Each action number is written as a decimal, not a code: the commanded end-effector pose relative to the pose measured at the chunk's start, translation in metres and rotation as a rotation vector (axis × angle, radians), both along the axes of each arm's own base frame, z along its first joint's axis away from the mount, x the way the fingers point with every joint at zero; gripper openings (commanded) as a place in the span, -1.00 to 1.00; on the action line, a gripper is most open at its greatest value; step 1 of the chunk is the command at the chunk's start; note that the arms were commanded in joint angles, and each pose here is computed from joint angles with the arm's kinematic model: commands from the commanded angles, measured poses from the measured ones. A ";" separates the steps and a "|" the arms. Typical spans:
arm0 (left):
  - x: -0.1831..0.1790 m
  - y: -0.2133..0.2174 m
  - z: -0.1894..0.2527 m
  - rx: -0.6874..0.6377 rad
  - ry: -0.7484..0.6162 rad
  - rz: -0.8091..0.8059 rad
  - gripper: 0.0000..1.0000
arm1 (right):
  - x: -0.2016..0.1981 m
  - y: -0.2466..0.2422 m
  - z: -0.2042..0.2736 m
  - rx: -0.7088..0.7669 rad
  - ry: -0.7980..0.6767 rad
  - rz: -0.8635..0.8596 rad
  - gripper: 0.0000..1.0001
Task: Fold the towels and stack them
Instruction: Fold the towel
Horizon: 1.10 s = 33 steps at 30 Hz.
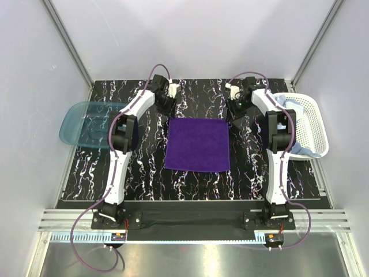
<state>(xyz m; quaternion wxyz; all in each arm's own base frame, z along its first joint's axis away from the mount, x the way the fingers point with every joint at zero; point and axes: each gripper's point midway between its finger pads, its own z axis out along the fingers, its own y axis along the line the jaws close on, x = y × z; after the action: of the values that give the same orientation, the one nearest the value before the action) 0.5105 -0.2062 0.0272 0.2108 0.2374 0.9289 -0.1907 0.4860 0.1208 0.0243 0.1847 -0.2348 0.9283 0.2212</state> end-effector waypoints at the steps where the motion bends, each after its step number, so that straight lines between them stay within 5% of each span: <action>1: 0.010 -0.005 0.009 -0.018 -0.026 -0.003 -0.31 | 0.008 0.003 0.007 0.030 -0.028 0.044 -0.16; 10: 0.010 -0.005 0.006 -0.018 -0.019 0.008 -0.36 | 0.006 0.014 0.001 0.091 -0.001 0.080 -0.22; 16: 0.012 -0.004 0.009 -0.015 -0.029 0.004 -1.00 | 0.012 0.013 0.002 0.078 -0.022 0.085 -0.69; 21: 0.018 0.009 0.022 0.042 -0.080 0.026 -1.00 | 0.024 0.012 0.022 0.075 -0.086 0.076 -1.00; 33: 0.024 0.023 0.112 0.002 -0.287 0.079 -1.00 | 0.037 0.013 0.082 0.097 -0.286 0.038 -1.00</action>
<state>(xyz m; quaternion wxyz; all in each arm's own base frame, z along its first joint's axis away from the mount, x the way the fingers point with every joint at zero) 0.5145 -0.1913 0.0671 0.2558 0.2257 0.9262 -0.1603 0.5115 0.1335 0.0527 0.2523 -0.2619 0.8986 0.2456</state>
